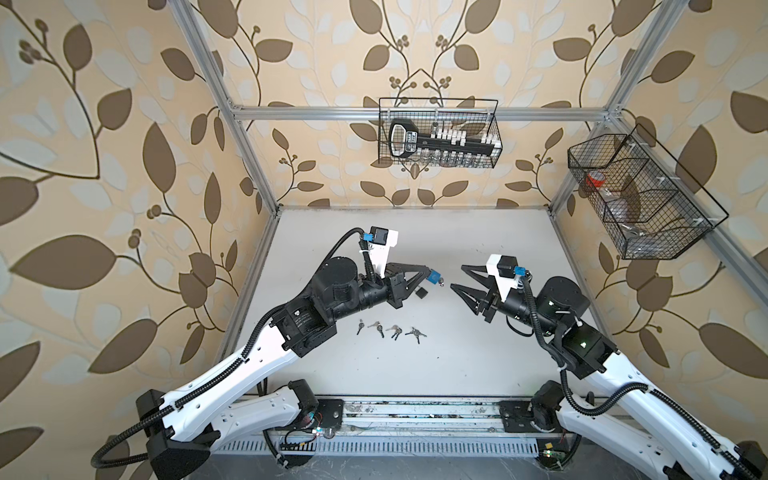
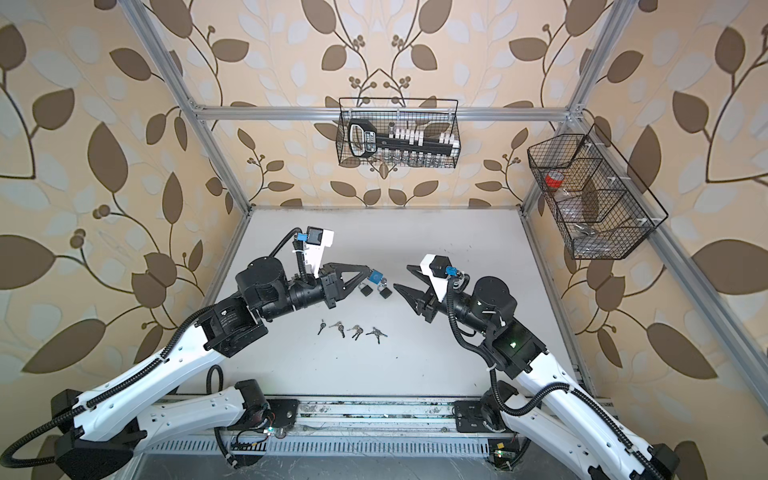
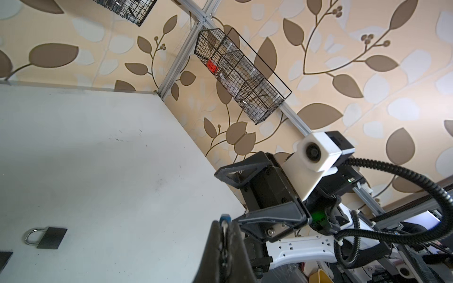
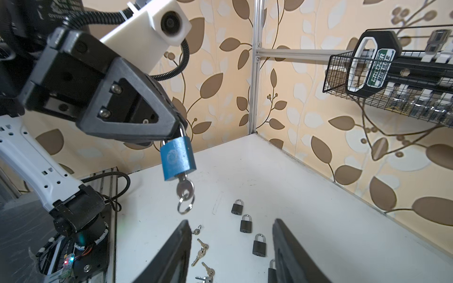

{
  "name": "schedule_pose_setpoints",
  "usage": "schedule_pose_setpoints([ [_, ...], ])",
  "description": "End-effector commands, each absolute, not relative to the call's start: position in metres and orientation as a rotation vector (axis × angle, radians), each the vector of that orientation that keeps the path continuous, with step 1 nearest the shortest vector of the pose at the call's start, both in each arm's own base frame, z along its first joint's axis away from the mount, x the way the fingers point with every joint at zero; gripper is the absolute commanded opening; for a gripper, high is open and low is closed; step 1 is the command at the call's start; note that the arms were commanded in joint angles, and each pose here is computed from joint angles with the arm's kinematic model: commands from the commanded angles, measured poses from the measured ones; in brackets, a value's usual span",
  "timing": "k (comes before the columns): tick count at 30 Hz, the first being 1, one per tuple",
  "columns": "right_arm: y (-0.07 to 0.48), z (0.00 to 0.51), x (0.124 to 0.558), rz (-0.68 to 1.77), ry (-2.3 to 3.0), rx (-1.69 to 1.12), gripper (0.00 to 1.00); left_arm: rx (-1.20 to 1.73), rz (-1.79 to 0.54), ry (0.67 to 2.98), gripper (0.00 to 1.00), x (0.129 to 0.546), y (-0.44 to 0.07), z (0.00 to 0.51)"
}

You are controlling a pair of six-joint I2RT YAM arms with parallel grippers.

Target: Lock with the key

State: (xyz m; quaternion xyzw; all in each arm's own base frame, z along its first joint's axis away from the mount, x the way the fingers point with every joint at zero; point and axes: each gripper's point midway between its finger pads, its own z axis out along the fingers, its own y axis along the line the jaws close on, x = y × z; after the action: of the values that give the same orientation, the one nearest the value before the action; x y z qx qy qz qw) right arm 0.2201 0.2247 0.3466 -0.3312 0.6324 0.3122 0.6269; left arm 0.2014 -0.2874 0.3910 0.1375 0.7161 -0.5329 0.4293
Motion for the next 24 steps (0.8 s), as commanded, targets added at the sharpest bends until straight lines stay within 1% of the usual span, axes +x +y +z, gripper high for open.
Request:
schedule_pose_setpoints([
  [1,0.228,0.357,0.222,0.678,1.403,-0.774,0.53,0.265,-1.355,1.754,0.0,0.206,-0.284,0.406],
  [8,0.245,0.355,0.221,0.537,1.394,-0.772,0.53,0.189,-1.354,1.765,0.0,0.212,-0.279,0.402],
  [12,0.251,0.353,0.224,0.458,1.4,-0.743,0.57,0.167,-1.35,1.768,0.0,0.214,-0.277,0.401],
  [14,0.254,0.353,0.226,0.459,1.408,-0.741,0.57,0.167,-1.352,1.766,0.0,0.214,-0.277,0.401],
  [19,0.255,0.359,0.228,0.475,1.399,-0.71,0.47,0.171,-1.35,1.77,0.0,0.213,-0.277,0.4],
  [24,0.255,0.364,0.226,0.496,1.385,-0.704,0.43,0.171,-1.352,1.766,0.0,0.212,-0.276,0.401],
])
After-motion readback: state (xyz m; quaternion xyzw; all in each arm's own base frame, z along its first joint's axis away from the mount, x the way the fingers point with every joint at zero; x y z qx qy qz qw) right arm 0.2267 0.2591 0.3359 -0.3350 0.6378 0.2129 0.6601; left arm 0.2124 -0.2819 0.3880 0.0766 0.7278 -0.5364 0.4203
